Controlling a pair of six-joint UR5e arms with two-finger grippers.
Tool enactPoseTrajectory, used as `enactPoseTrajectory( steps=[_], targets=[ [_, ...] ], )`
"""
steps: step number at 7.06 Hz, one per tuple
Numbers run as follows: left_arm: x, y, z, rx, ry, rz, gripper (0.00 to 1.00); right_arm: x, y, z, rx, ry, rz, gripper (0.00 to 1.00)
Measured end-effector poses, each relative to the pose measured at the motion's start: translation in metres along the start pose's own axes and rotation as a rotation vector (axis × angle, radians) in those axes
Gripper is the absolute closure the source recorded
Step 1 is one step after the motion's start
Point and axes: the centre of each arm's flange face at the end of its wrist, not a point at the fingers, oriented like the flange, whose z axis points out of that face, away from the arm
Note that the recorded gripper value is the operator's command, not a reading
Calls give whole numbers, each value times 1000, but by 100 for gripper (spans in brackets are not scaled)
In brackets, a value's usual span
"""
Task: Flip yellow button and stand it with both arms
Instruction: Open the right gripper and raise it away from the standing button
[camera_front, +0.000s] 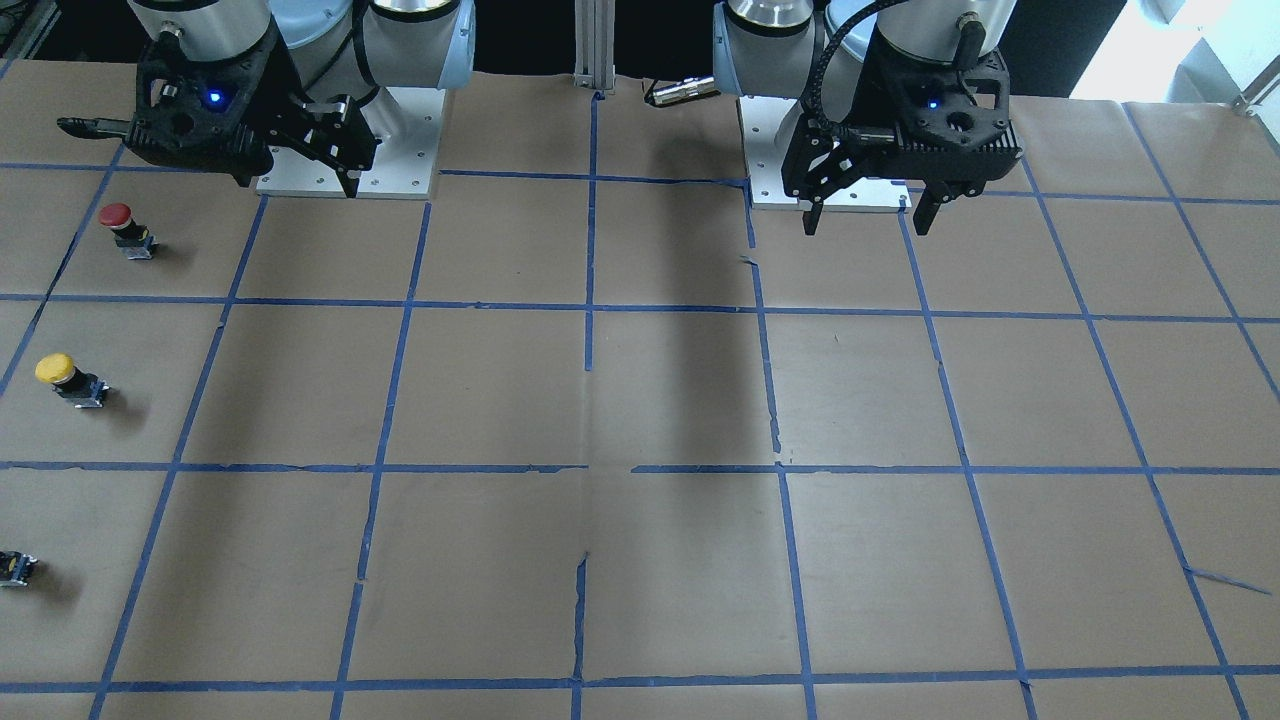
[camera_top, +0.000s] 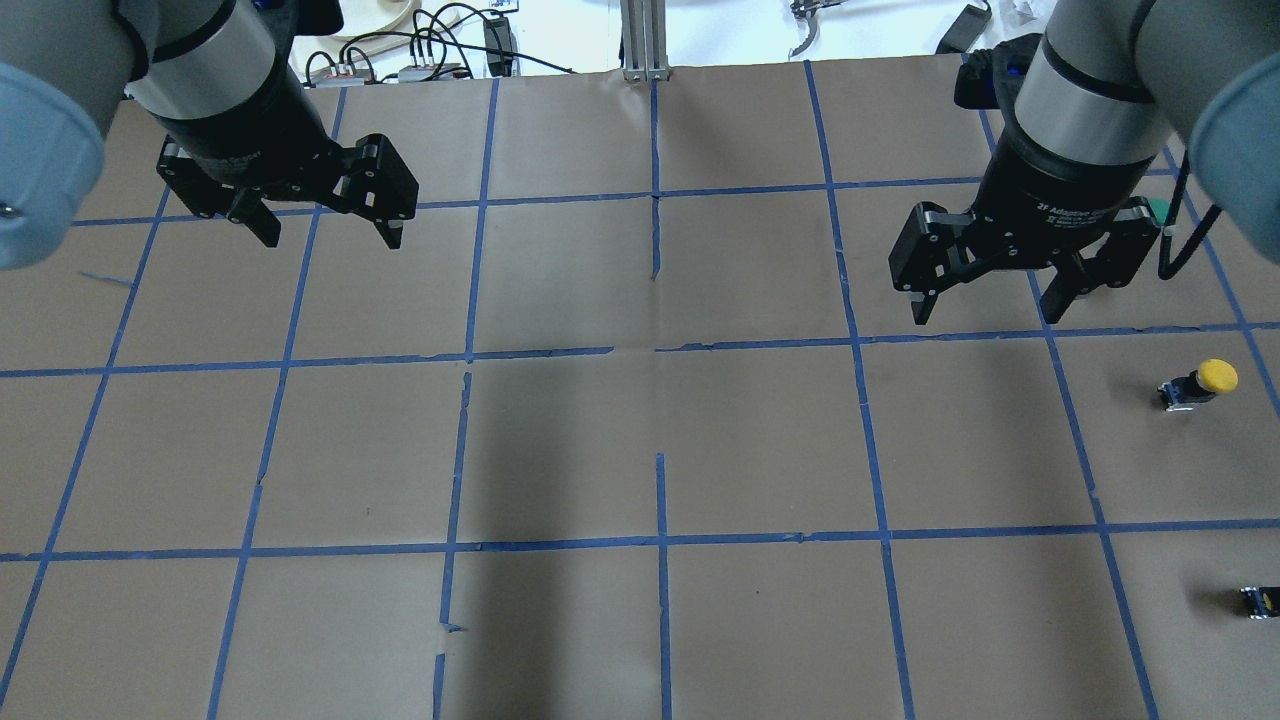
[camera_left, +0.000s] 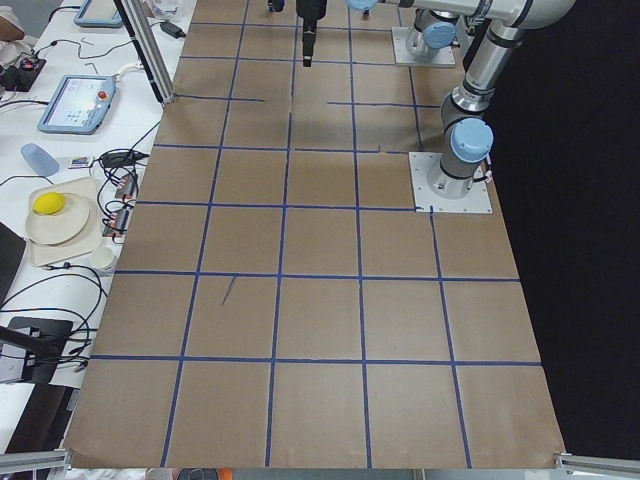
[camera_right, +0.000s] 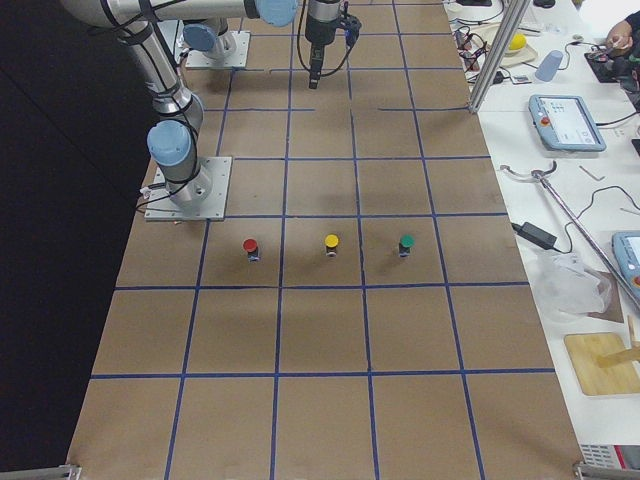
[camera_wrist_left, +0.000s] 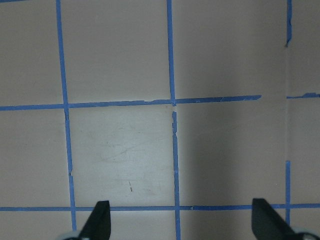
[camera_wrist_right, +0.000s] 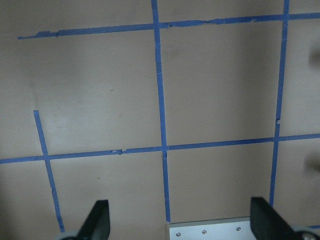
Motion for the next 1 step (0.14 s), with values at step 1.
enactPoseTrajectory(
  steps=[1],
  targets=[
    [0,0,0,0,0,0,0,-1,1,-1,1,-12,0,0]
  ],
)
